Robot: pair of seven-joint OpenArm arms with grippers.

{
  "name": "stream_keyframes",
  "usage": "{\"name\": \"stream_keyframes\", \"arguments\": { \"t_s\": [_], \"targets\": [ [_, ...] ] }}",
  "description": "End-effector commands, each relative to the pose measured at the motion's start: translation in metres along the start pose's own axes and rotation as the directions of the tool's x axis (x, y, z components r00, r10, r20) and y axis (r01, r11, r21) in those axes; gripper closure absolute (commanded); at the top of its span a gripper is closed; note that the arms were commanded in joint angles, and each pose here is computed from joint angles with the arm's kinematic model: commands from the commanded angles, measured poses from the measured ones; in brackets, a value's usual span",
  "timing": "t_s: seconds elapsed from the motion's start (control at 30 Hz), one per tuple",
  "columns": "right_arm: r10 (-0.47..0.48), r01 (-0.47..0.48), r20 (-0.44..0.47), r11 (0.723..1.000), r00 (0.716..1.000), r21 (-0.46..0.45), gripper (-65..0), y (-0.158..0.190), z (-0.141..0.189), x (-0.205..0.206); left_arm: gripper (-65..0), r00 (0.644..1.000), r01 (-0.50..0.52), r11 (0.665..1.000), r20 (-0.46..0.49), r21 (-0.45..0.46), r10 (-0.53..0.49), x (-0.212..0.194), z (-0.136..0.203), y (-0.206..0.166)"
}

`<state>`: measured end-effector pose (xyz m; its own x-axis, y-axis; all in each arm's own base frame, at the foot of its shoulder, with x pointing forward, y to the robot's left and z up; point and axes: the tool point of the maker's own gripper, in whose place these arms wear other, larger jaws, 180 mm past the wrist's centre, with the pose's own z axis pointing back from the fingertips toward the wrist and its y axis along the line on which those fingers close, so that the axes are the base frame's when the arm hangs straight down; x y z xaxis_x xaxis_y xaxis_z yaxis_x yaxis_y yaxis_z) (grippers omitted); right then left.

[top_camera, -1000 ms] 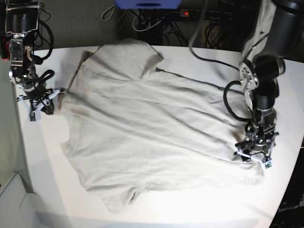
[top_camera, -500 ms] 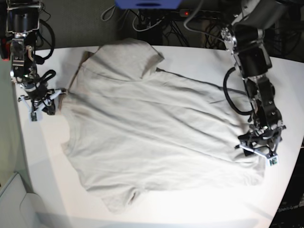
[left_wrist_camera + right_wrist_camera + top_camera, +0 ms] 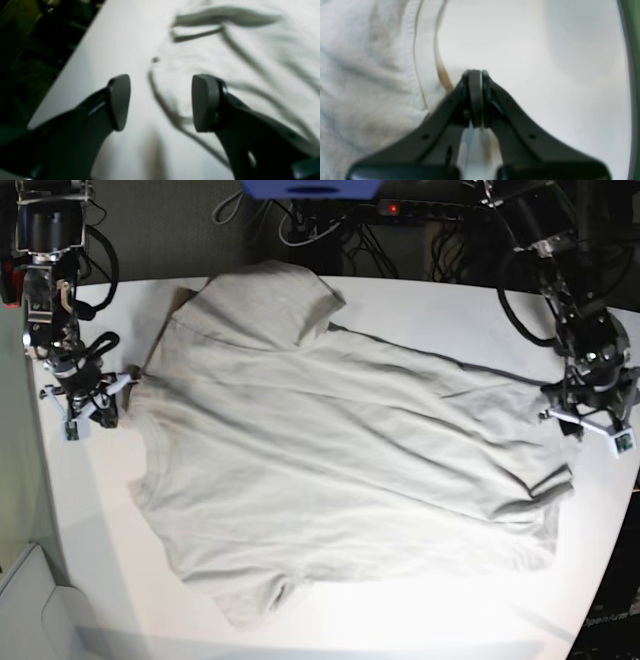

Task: Layout the t-shirt on the table in an organized manner, then fold the t-shirt properly
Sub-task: 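Move the left gripper to the shirt's shoulder corner and grasp it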

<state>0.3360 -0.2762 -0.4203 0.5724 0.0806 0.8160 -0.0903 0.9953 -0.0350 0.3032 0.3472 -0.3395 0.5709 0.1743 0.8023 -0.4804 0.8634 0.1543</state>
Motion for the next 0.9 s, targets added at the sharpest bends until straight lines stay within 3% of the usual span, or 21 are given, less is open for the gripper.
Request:
{"name": "stream_keyframes", "arguments": {
  "t_s": [0.0, 0.17, 0.4, 0.87],
  "targets": [
    [0.013, -0.013, 0.056, 1.000, 0.998, -0.017, 0.0, -0.009, 0.001, 0.020, -37.2, 1.000, -0.005, 1.000, 0.026, 0.009, 0.005, 0.010, -0.003, 0.008],
    [0.012, -0.011, 0.054, 1.000, 0.998, -0.016, 0.0, -0.009, 0.002, 0.019, -36.3, 0.999, 0.026, 0.999, -0.040, -0.037, -0.027, -0.006, -0.021, 0.025],
    [0.010, -0.009, 0.046, 1.000, 0.999, -0.017, 0.0, -0.009, 0.002, 0.015, -24.1, 0.997, 0.032, 0.993, -0.067, -0.110, -0.040, -0.005, -0.038, 0.009],
    [0.000, 0.000, 0.044, 1.000, 0.999, -0.011, 0.0, -0.005, 0.000, 0.013, -24.1, 0.996, -0.004, 0.992, -0.089, -0.130, -0.007, -0.021, -0.064, 0.008]
  ]
}}
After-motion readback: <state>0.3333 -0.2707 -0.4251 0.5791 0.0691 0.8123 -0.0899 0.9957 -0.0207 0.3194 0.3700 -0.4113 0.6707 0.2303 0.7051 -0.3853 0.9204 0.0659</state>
